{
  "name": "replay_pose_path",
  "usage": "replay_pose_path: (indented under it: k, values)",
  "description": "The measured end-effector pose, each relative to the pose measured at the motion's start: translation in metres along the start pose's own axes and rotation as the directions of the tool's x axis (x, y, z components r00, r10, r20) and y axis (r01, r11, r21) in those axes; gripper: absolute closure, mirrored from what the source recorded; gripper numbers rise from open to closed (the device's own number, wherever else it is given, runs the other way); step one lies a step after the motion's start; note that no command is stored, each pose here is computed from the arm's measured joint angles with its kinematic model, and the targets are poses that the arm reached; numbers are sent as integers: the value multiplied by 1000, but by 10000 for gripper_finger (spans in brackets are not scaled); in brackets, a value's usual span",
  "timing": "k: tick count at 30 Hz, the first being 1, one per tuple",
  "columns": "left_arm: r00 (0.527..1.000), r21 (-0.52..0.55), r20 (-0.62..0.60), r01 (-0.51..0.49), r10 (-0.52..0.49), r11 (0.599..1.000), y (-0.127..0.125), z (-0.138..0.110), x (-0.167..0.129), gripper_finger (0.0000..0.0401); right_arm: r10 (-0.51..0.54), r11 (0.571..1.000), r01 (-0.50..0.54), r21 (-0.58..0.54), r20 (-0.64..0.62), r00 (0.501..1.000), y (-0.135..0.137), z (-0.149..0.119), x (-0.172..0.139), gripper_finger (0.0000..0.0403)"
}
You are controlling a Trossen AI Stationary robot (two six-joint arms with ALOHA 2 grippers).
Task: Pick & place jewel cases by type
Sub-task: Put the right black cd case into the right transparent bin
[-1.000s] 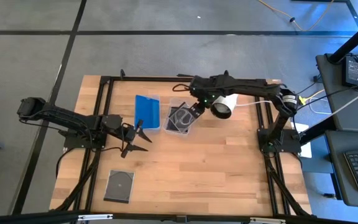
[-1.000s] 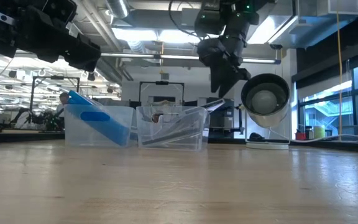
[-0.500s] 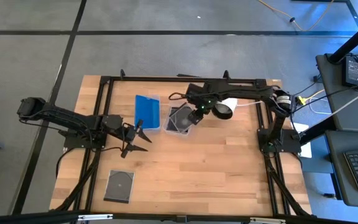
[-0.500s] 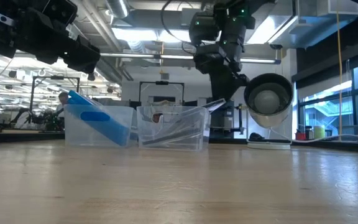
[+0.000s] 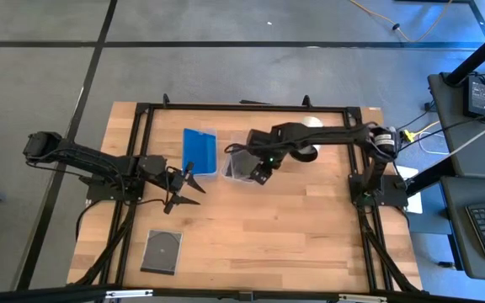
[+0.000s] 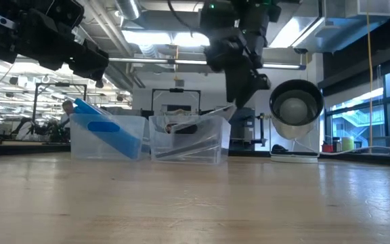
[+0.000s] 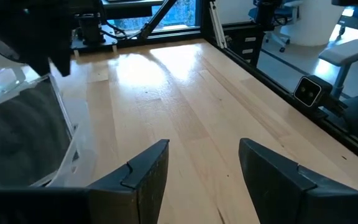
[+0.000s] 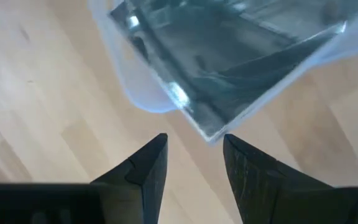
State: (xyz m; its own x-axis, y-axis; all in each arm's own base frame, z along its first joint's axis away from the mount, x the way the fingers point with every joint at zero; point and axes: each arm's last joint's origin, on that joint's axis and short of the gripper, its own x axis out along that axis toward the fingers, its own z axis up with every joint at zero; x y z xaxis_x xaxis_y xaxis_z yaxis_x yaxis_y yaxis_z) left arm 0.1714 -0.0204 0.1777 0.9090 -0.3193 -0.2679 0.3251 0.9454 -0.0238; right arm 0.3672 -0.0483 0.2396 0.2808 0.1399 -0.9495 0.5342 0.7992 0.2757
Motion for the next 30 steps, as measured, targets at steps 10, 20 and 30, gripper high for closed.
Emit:
replay_pose_path:
  k: [10,20,30]
  values:
    - [1000,0,0,0,0,1000,0,0,0,205,61,997,-57,-47,75,995,15,3,2,244]
    - [1000,-5,-4,1,-1,1000,0,0,0,205,135,983,-129,-132,40,990,25,3,16,244]
    - [1000,-9,-9,1,-1,1000,0,-1,0,208,19,964,20,-265,144,989,41,-4,17,244]
